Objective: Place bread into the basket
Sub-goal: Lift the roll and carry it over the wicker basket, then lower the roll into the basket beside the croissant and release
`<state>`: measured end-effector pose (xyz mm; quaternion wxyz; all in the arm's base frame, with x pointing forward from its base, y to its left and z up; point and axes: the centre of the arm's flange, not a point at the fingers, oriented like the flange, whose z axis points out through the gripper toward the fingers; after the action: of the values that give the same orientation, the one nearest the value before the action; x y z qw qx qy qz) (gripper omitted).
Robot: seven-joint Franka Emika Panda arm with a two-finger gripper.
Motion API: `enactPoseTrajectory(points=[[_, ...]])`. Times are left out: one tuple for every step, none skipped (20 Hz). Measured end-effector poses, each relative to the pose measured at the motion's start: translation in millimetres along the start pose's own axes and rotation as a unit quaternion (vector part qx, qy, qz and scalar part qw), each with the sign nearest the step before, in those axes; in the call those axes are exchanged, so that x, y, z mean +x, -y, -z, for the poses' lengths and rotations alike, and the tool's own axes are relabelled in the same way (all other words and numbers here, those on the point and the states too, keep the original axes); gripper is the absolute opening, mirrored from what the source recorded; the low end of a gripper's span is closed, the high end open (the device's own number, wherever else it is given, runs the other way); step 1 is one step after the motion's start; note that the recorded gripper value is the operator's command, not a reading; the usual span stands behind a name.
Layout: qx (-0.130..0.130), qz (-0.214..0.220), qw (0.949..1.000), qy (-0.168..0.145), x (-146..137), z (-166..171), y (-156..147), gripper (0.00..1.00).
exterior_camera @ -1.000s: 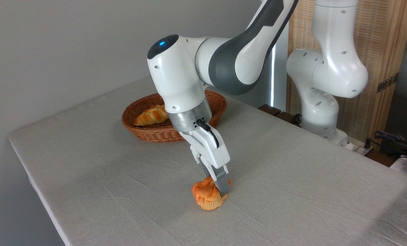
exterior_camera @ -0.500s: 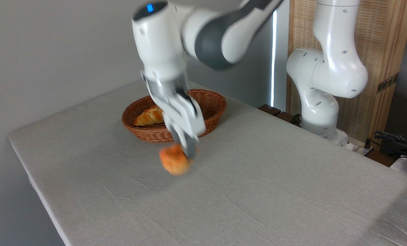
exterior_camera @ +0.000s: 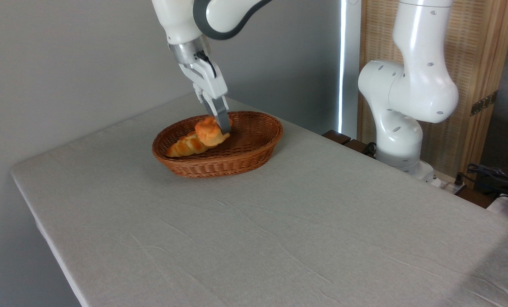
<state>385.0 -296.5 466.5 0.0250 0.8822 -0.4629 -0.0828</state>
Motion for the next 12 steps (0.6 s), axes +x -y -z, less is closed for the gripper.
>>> enactPoseTrajectory(points=[[-0.001, 0.0, 0.9999, 0.015, -3.2, -6.1, 3.8, 1.0], [0.001, 0.0, 0.9996, 0.03, -6.3, -10.9, 8.5, 1.0], [0.003, 0.0, 0.9992, 0.04, -7.9, -14.0, 11.9, 1.0], [0.003, 0.0, 0.9989, 0.046, -8.7, -16.3, 13.9, 1.0], [0.004, -0.001, 0.9988, 0.05, -8.7, -17.8, 14.8, 1.0], [0.003, -0.001, 0.9987, 0.051, -8.6, -18.8, 15.1, 1.0], [0.003, -0.002, 0.9986, 0.052, -8.3, -19.5, 15.1, 1.0], [0.002, -0.002, 0.9986, 0.053, -7.9, -20.2, 14.8, 1.0], [0.002, -0.003, 0.9986, 0.053, -7.7, -20.5, 14.4, 1.0], [0.002, -0.003, 0.9986, 0.053, -7.5, -20.6, 14.1, 1.0], [0.002, -0.003, 0.9986, 0.053, -7.4, -20.5, 13.9, 1.0], [0.003, -0.004, 0.9986, 0.052, -7.1, -19.5, 13.8, 1.0]])
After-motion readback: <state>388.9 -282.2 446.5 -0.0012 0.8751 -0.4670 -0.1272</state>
